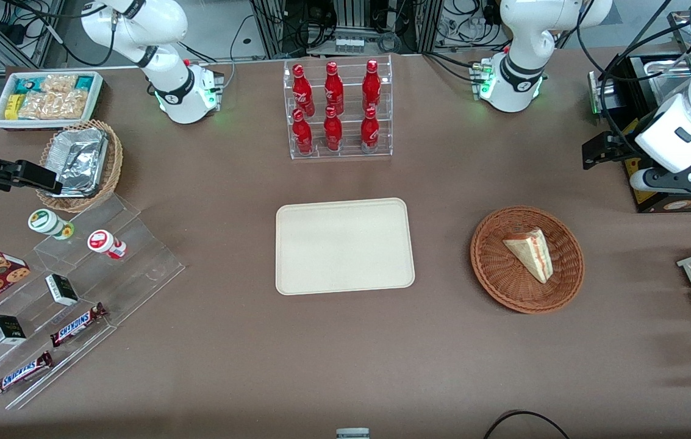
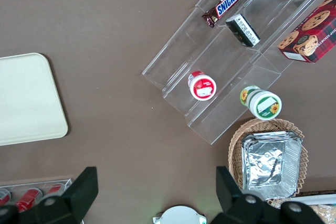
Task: Place sandwich from basket to tray
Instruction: 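Move the left gripper over the wicker basket toward the sandwich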
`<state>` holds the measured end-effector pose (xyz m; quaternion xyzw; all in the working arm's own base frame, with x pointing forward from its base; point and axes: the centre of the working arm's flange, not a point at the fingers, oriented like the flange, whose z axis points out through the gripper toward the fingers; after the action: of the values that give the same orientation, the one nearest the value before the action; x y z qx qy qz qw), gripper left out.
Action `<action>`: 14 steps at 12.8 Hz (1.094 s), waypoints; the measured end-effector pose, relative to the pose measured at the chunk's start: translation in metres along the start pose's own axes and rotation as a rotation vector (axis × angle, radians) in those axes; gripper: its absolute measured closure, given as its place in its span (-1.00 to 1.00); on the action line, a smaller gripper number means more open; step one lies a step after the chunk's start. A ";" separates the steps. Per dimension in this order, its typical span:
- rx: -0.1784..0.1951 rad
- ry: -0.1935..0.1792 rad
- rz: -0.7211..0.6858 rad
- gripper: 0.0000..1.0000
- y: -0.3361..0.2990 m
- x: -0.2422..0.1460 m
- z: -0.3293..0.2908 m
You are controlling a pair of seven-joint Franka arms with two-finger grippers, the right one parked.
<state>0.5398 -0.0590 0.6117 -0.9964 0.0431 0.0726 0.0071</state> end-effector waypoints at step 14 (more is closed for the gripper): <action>-0.001 0.010 -0.001 -1.00 0.000 0.031 0.145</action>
<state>0.5497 -0.0584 0.4640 -0.9968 0.0426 0.0677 0.0066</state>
